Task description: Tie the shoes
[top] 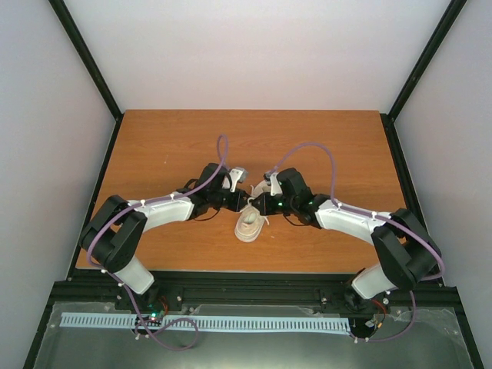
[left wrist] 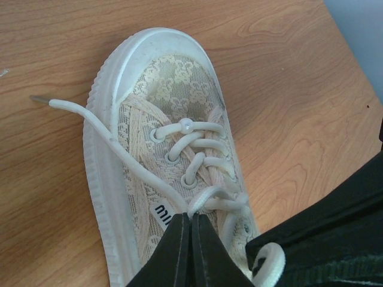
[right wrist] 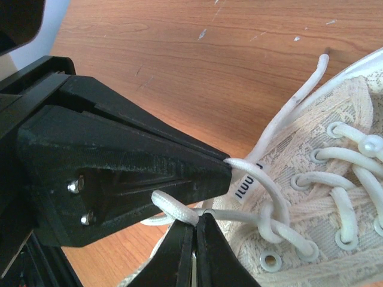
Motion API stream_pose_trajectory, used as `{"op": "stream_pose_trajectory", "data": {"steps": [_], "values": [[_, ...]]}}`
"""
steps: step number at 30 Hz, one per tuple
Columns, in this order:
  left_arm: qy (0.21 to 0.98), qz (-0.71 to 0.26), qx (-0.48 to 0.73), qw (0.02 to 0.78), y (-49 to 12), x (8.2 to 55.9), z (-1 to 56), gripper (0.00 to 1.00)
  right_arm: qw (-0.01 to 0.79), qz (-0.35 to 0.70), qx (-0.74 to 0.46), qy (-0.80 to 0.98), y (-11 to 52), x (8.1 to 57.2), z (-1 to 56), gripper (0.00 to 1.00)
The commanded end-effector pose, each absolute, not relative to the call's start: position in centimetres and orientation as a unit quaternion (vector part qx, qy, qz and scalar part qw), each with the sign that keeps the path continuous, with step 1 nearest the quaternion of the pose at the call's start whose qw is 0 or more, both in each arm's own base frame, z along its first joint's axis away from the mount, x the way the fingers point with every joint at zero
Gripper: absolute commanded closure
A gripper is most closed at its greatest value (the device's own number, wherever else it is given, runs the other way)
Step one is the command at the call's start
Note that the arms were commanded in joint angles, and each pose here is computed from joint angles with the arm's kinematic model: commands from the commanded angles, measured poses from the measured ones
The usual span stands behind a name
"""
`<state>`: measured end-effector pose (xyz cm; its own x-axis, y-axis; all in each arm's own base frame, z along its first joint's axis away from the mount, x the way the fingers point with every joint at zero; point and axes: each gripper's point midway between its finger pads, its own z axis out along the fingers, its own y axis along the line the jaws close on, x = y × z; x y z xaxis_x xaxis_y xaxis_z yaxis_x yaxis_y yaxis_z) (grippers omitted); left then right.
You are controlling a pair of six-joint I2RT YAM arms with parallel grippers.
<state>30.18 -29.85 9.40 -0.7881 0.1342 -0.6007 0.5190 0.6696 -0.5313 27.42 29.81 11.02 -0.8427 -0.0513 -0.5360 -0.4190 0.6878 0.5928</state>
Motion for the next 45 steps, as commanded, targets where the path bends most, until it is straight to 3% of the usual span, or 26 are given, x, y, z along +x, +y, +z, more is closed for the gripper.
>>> {"op": "stream_pose_trajectory", "data": {"steps": [1,45], "values": [[0.859,-0.365,0.194,0.3,-29.8,30.9,11.0,0.99,0.274,0.368,-0.132,0.879,30.8,28.6,11.8,0.97],[0.829,-0.418,0.195,0.317,-29.7,28.8,11.8,0.99,0.242,0.301,-0.125,0.914,30.1,29.0,6.0,0.97]]}}
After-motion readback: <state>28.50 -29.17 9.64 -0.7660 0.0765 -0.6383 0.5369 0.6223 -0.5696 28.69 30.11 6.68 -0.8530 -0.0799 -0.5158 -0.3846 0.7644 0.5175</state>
